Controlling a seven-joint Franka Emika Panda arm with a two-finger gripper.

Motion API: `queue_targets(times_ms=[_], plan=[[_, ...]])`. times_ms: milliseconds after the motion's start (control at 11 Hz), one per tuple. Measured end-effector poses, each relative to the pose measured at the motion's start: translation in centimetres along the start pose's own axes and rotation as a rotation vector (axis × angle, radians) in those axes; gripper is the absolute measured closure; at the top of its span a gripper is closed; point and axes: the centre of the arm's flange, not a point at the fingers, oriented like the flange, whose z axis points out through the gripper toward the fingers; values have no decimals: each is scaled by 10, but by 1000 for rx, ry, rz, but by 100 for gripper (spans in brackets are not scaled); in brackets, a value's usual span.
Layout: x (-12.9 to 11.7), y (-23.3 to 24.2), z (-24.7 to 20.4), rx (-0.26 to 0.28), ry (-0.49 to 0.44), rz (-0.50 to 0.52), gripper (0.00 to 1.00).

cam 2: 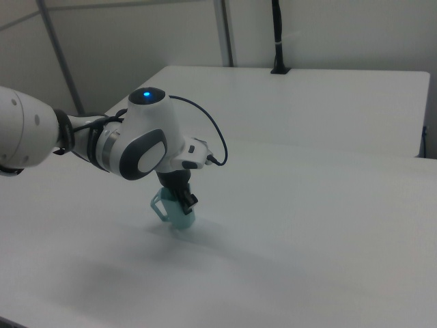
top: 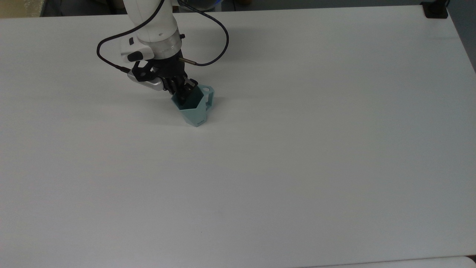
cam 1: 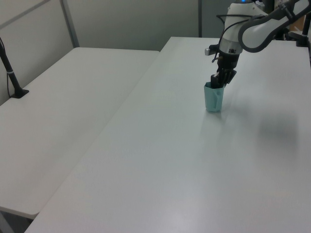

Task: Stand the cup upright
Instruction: 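Lower the upright cup onto the table, then open the gripper and raise it away from the cup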

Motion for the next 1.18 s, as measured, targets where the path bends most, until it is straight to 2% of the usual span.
queue_targets(times_ms=[273,547,820,911,1003,1185], plan=[[8,-1,-13,1,-8,3,47],[17,-13,-51,-22,-43,-35,2],[26,-27,-101,-3,-38,-52,0],[28,-30,-122,-11,-47,-65,0],[29,-30,-146,-39,-55,-113,0],[28,-20,-189,-108,-58,-283,0]])
